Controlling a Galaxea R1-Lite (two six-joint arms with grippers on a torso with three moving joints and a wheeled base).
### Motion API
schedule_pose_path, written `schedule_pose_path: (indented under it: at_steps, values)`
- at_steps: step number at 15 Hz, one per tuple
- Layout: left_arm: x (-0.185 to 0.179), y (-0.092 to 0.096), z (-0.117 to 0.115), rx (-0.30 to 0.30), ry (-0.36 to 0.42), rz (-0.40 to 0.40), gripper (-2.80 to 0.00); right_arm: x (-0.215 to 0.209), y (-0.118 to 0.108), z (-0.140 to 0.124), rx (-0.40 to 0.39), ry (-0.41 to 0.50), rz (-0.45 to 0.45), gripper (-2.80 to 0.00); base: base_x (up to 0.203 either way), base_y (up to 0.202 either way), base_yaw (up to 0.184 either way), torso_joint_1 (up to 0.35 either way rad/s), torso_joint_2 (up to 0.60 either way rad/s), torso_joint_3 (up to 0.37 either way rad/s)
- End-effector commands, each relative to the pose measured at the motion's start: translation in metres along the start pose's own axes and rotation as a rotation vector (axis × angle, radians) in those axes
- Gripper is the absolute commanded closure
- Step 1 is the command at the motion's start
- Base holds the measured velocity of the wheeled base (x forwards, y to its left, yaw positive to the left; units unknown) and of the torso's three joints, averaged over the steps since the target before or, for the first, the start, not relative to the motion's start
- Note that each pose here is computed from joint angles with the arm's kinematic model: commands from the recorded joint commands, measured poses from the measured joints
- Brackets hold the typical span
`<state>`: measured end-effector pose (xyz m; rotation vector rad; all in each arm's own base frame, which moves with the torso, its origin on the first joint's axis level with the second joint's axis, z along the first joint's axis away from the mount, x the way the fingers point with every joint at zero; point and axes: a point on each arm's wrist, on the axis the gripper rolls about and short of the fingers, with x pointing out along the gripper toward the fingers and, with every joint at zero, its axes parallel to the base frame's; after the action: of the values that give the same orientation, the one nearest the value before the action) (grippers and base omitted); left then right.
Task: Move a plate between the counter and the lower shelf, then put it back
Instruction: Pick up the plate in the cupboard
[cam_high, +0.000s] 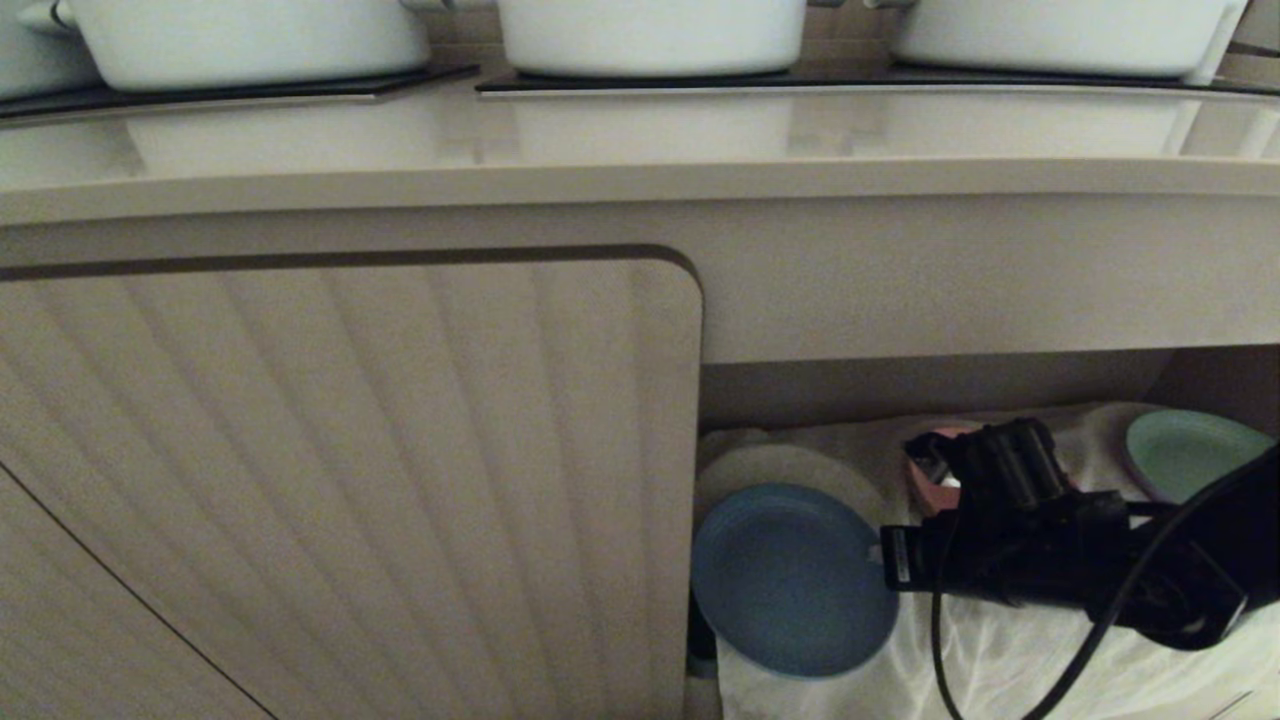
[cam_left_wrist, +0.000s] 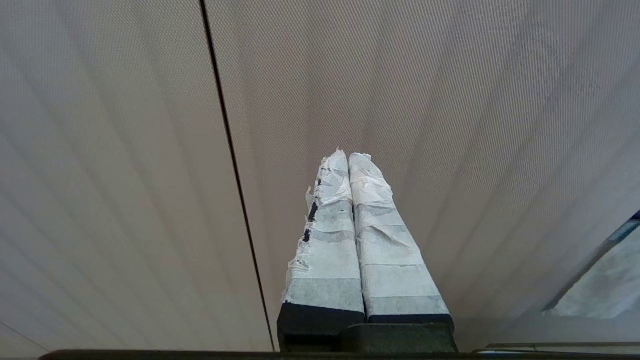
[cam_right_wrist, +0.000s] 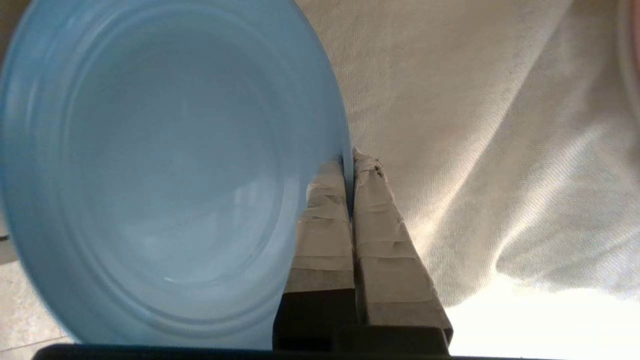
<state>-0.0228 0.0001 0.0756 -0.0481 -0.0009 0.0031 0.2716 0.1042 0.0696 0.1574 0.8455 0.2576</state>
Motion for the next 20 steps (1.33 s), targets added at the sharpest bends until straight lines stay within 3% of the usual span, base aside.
schedule_pose_path:
  at_steps: [1,11,20]
  values:
    - [0.000,0.000,0.000,-0.001,-0.001,0.000,0.00,-0.007,0.000,0.001,0.002,-0.019,0.004,0.00,0.000,0.000,0.000,0.000,0.00,0.000]
    - [0.000,0.000,0.000,-0.001,-0.001,0.000,0.00,-0.019,-0.005,-0.006,0.012,-0.019,-0.008,0.00,0.000,0.000,0.000,0.000,0.00,0.000]
    - [0.000,0.000,0.000,-0.001,-0.001,0.000,0.00,-0.034,-0.020,-0.015,0.075,-0.014,-0.043,0.00,0.000,0.000,0.000,0.000,0.00,0.000]
